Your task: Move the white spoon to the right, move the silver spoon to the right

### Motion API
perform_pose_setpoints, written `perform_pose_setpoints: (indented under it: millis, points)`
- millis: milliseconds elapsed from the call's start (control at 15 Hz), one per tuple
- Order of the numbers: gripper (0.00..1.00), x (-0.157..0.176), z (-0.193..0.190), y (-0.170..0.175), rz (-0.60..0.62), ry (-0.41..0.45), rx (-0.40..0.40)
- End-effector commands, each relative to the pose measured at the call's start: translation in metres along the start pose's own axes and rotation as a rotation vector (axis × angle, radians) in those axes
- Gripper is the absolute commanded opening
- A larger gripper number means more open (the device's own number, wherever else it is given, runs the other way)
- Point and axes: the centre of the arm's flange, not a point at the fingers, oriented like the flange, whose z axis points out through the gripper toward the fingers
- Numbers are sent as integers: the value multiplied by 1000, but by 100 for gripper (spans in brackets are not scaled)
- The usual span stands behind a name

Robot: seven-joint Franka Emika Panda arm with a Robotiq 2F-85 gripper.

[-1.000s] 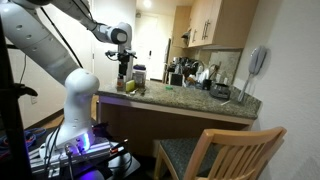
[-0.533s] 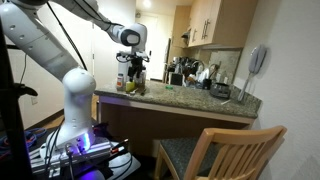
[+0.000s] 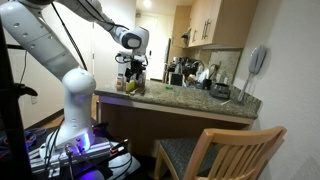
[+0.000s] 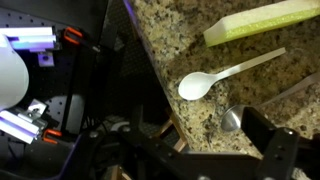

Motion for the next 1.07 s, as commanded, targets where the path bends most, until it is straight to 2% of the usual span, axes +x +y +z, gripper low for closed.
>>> perform_pose_setpoints:
  millis: [0,267,333,667,1000]
  points:
    - [100,2,34,-20,185,-90,4]
    - [100,-1,60,-31,375,-116,26]
    - [100,4,44,-23,314,-98,10]
    - [100,-3,70,-29,375,-84,-6]
    - [100,-16,95,-35,444,-22,48]
